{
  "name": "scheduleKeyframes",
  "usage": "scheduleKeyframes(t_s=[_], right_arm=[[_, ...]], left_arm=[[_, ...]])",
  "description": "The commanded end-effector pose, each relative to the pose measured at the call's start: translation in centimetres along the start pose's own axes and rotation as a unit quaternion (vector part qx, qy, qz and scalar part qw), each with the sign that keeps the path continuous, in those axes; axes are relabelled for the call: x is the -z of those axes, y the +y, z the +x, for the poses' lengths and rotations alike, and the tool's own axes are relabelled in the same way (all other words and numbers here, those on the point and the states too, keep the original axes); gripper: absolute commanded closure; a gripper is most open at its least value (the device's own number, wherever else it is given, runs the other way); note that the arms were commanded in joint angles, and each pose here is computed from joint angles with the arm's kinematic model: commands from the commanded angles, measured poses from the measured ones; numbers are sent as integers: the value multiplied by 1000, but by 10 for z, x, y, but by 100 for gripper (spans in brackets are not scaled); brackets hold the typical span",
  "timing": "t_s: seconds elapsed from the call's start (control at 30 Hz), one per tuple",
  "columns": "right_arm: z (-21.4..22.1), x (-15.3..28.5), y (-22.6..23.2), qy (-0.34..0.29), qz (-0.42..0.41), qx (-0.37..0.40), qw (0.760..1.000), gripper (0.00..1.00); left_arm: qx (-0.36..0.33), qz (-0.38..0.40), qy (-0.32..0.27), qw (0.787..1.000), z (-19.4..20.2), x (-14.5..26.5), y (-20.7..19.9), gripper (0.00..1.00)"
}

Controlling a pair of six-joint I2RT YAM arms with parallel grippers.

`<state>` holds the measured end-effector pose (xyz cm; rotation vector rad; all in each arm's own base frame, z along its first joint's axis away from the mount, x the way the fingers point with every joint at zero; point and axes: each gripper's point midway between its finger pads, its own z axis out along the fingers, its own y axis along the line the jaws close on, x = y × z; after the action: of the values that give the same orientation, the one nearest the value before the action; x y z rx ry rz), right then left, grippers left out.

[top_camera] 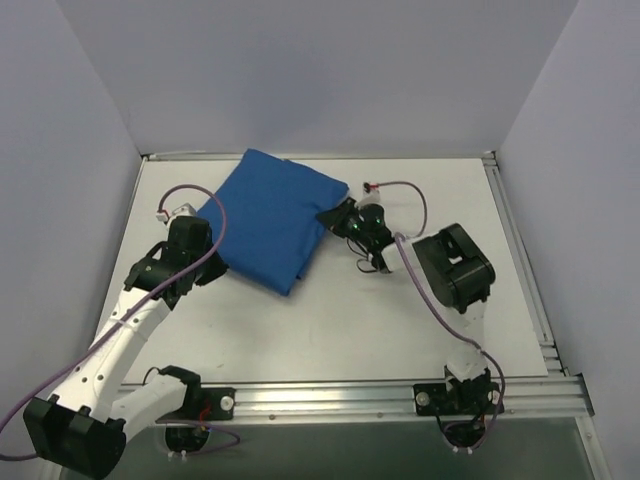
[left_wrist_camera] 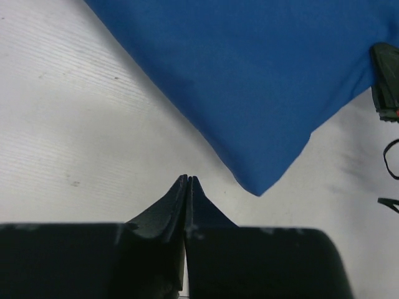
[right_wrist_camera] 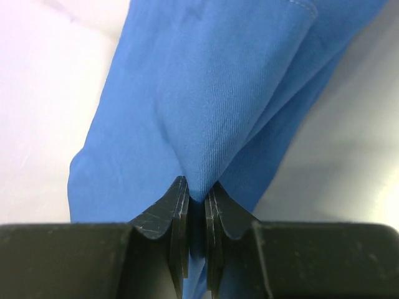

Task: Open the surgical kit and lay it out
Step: Move the surgical kit at the center of the board.

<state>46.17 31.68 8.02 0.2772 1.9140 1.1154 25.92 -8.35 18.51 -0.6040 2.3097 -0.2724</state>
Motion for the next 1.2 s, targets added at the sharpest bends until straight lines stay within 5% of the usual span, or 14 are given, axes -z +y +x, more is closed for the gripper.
scheduleKeyframes(t_s=[0.0,0.23,0.43,0.97,1.07,1.1,1.17], right_arm=[[-28,47,-11,-56,38,-5,998,100],[0,131,-20,-68,81,-32,994,100],[18,165,9,-76,82,-24,993,100],[53,160,-7,-34,117,-6,993,100],[60,148,-1,-10,101,2,995,77],[60,146,3,0,96,9,995,54],[61,151,4,23,114,40,992,30]], left_arm=[[11,56,5,998,-6,-13,-30,96],[44,71,71,994,37,-62,-40,98],[45,-11,118,992,72,-109,-20,98],[-47,-29,134,989,26,-209,-77,98],[-50,-40,134,989,16,-210,-77,98],[-46,-53,132,989,15,-209,-70,98],[-32,-55,108,992,4,-192,-64,98]])
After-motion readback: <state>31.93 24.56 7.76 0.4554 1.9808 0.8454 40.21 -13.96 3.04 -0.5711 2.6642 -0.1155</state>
